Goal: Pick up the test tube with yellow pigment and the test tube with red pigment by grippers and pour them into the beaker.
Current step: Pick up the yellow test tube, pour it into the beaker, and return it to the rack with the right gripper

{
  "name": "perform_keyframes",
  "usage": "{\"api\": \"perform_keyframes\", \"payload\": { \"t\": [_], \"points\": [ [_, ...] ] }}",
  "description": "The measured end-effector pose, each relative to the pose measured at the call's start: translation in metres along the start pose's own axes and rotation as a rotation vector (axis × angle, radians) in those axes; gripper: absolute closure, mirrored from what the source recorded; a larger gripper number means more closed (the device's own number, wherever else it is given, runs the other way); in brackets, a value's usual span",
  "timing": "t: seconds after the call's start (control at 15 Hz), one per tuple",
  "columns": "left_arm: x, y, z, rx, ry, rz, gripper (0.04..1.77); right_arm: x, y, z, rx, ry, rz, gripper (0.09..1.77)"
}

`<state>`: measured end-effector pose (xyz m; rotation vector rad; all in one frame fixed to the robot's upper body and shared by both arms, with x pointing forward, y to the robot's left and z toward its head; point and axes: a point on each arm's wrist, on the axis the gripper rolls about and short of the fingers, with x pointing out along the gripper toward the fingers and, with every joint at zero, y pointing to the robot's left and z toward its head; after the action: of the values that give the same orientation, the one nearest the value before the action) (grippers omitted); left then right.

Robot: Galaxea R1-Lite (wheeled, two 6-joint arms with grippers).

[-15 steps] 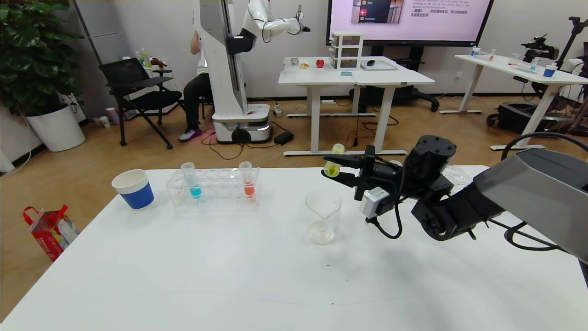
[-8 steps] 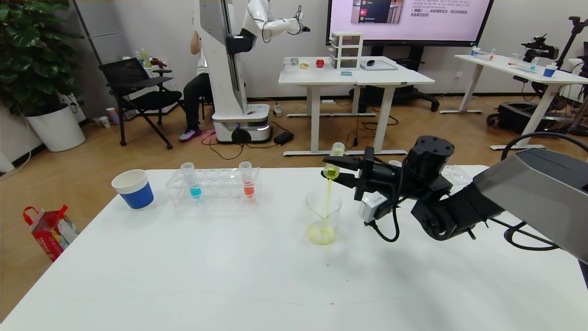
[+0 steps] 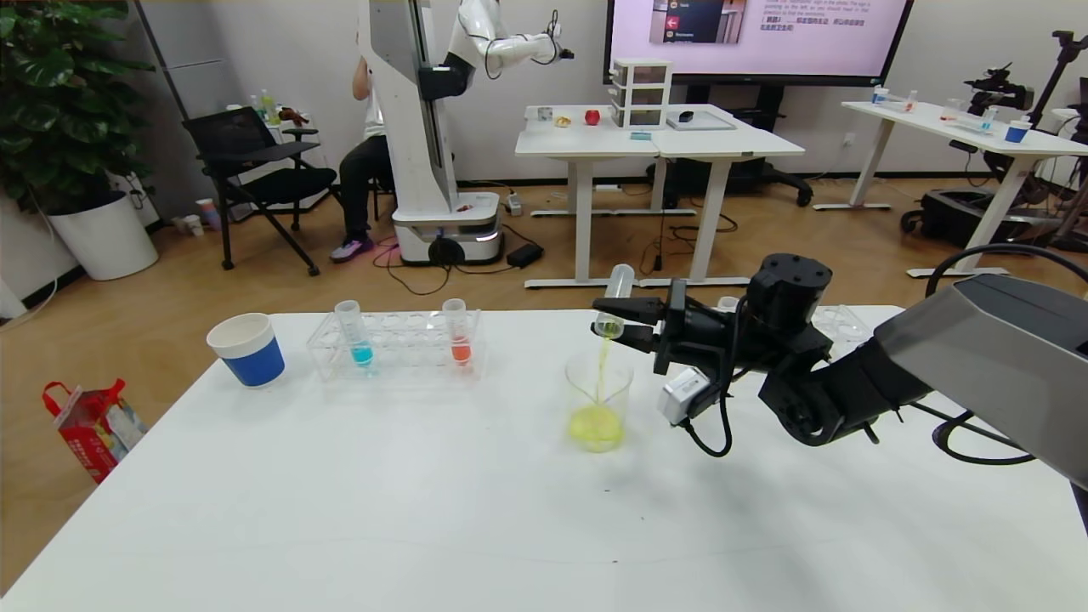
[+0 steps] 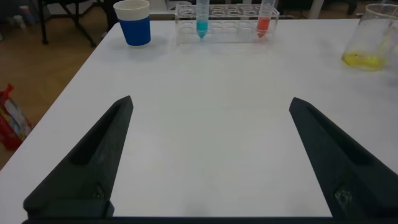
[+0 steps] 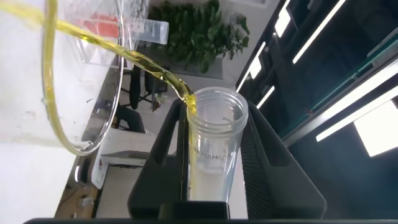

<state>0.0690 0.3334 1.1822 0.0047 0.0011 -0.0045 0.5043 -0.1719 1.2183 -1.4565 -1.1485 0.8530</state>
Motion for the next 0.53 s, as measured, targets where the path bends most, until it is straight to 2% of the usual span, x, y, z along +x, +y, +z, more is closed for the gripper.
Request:
{"api": "perform_keyframes", "payload": {
  "t": [0.27, 0.53],
  "points": [
    [0.0000, 0.0000, 0.0000, 0.000, 0.000, 0.000, 0.06, -0.0005, 0.0007, 0.0009, -0.059, -0.001, 0.004, 1.35],
    [0.0000, 0.0000, 0.0000, 0.000, 0.000, 0.000, 0.06, -0.0006, 0.0013, 0.0010, -0.064, -0.001, 0.006, 1.35]
  ]
}}
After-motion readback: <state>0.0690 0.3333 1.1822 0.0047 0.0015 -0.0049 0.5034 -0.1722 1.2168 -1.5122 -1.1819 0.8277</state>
